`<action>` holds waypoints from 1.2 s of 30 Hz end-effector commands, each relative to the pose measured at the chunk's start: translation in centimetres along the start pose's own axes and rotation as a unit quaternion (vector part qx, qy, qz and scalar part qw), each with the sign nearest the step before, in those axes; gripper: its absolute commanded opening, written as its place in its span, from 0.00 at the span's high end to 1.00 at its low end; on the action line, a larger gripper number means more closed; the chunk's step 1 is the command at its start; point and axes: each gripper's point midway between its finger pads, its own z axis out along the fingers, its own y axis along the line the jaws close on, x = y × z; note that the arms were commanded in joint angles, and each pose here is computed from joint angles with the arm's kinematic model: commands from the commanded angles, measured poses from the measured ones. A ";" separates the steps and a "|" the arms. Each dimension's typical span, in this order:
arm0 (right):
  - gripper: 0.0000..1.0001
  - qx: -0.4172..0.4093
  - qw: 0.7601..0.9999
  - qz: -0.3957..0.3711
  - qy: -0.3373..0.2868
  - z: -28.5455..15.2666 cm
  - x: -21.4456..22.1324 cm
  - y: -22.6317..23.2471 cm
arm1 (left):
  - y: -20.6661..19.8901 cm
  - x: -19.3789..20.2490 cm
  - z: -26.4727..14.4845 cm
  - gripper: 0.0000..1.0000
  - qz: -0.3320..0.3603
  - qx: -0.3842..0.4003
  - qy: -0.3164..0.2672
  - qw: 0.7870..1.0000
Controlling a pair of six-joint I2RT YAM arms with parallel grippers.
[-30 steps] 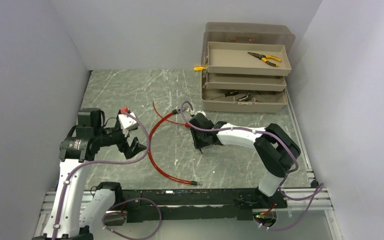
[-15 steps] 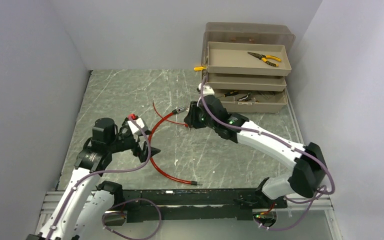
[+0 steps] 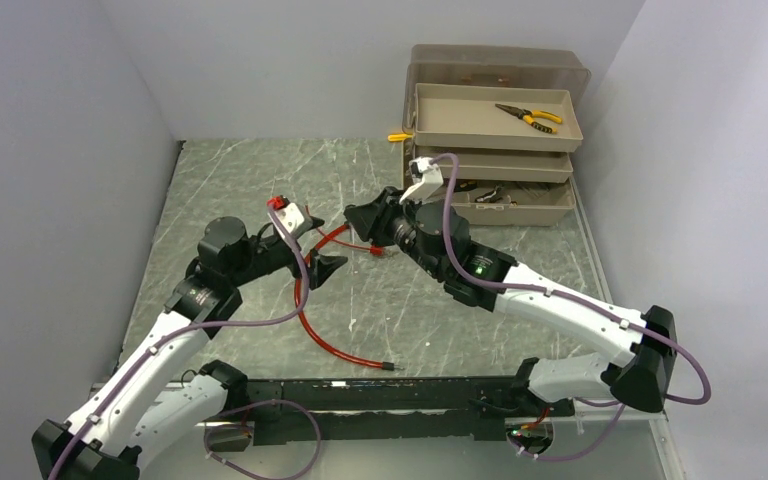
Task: Unlock with the key
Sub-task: Pick up the key from the center of the board.
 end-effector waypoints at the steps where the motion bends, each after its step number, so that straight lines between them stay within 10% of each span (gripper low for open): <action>1: 0.80 -0.027 0.995 0.032 -0.086 -1.4 -4.1 2.7 | 0.0 -5.1 0.1 0.02 0.035 0.004 -0.072 0.997; 24: 0.81 -0.061 0.992 0.021 -0.105 -2.0 -2.9 6.9 | -0.4 -8.9 -0.3 0.35 0.053 0.008 -0.117 0.992; 36: 0.79 -0.081 0.993 0.017 -0.090 -2.2 -1.9 8.2 | 0.5 -9.3 -0.8 1.00 0.064 -0.013 -0.118 0.991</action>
